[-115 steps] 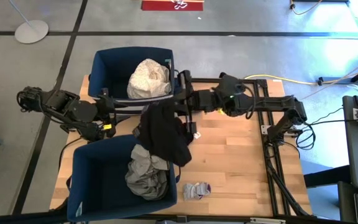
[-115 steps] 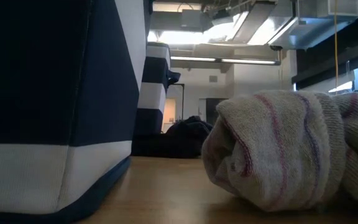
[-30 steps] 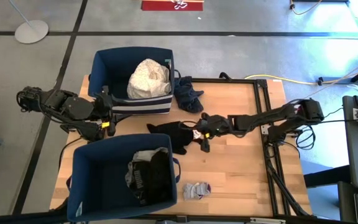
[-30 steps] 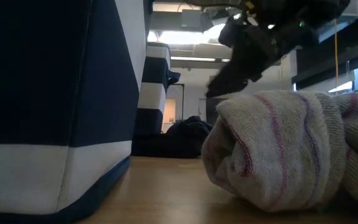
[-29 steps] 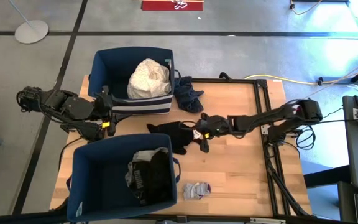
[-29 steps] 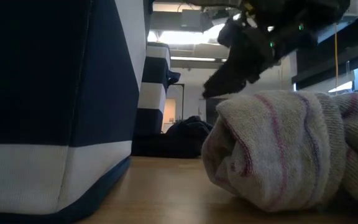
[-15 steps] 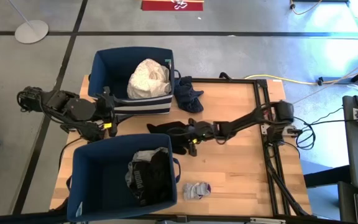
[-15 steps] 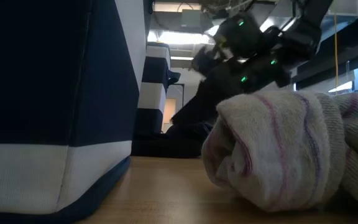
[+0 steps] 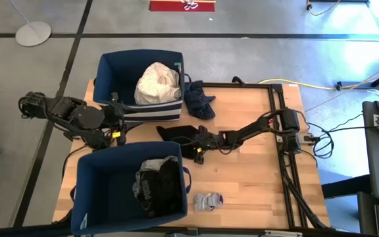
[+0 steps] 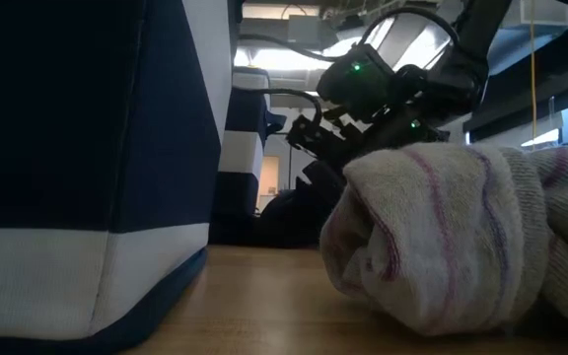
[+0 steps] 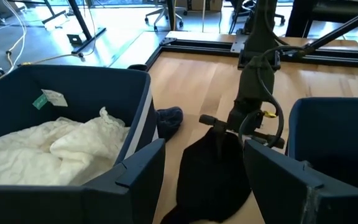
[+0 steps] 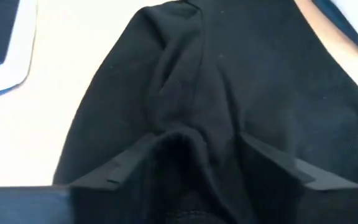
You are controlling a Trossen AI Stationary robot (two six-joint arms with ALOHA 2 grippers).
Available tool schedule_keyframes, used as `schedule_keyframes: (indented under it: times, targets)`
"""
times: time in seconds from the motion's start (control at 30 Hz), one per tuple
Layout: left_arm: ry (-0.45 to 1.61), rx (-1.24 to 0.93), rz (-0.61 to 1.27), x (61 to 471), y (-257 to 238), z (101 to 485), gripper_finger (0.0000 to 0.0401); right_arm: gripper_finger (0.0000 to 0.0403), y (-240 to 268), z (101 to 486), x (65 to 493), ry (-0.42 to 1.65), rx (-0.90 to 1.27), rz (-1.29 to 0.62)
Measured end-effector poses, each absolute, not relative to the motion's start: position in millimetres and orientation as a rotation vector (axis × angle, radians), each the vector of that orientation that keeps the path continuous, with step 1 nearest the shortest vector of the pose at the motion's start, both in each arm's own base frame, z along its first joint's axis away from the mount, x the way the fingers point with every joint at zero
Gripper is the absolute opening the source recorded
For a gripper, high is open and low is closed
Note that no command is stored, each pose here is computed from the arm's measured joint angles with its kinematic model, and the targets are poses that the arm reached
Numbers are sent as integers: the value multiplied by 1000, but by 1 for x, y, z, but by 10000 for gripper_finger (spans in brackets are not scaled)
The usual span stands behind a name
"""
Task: Sort clothes
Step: Put the black shorts into the bottom blue laundry organizer
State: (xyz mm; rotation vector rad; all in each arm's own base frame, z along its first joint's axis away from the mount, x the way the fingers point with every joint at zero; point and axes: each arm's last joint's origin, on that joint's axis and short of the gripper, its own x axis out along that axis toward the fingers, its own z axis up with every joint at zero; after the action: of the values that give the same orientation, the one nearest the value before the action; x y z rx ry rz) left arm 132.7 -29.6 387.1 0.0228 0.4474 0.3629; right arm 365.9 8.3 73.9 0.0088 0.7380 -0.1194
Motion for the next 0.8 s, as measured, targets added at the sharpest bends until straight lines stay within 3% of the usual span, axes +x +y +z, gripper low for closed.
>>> schedule_keyframes:
  times: [0.27, 0.5, 0.63, 0.8]
  targets:
    - [451, 28, 362, 133, -30, 387, 208, 24, 6, 72, 363, 763, -30, -215]
    - [451, 28, 362, 133, -30, 387, 208, 41, 16, 77, 355, 797, -136, -358]
    - [454, 29, 363, 133, -30, 386, 208, 17, 24, 98, 346, 825, -193, -375]
    - [457, 36, 362, 133, -30, 386, 208, 20, 23, 133, 333, 834, -221, -407]
